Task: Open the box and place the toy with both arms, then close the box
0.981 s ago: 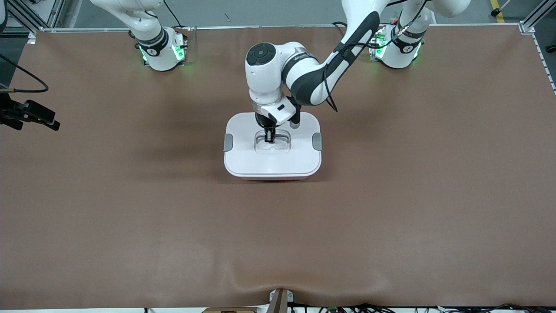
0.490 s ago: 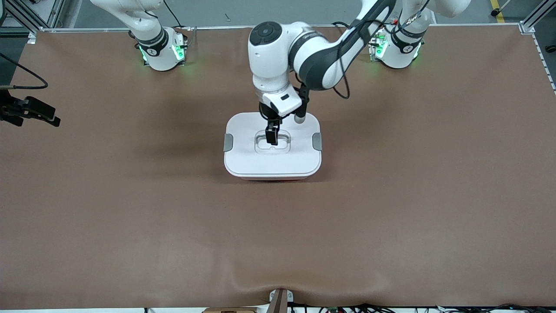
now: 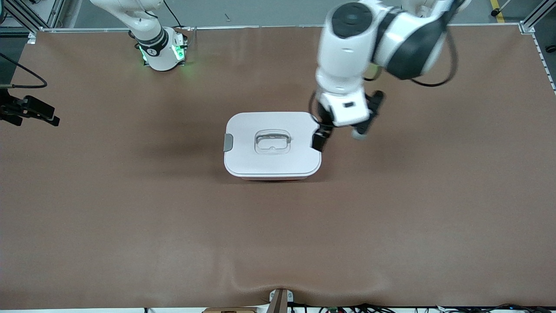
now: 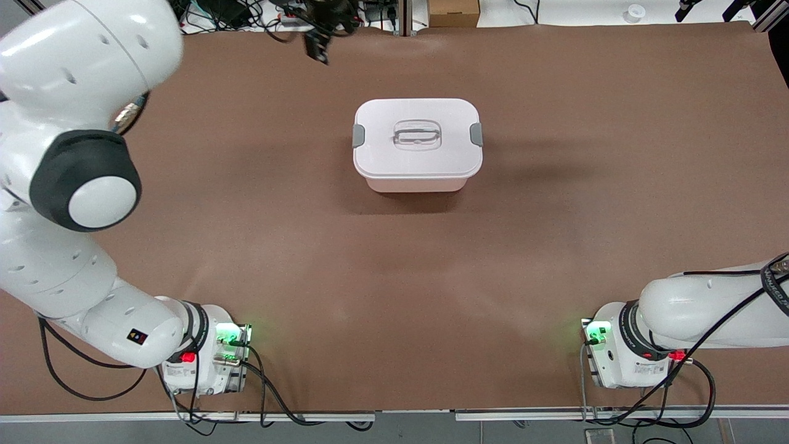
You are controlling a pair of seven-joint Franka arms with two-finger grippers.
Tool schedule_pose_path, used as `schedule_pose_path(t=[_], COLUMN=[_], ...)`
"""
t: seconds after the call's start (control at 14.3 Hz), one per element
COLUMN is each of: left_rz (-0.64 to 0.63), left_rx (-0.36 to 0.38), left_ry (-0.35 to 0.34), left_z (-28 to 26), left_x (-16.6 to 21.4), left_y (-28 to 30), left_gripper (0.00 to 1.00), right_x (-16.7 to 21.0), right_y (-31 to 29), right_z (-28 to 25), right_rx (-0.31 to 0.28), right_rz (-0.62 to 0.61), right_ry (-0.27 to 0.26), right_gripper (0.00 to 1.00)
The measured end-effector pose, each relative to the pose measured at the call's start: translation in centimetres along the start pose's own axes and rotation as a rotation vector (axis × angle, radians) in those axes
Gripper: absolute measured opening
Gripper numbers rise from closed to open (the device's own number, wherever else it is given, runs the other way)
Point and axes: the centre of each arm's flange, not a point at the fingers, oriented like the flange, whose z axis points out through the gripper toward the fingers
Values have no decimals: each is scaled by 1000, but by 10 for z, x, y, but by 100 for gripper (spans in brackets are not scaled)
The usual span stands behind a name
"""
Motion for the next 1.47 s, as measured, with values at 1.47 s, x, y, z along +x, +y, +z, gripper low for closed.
schedule_pose_path(t=[1.47], left_rz=[897], left_rx=[139], left_ry=[-130], left_z=[-109], left_x=[207], left_y=[-209], left_gripper=[100], right_x=[-1], right_y=[8], right_z=[2], right_rx=[1], right_rz=[13], right_ry=[-6], right_gripper=[100])
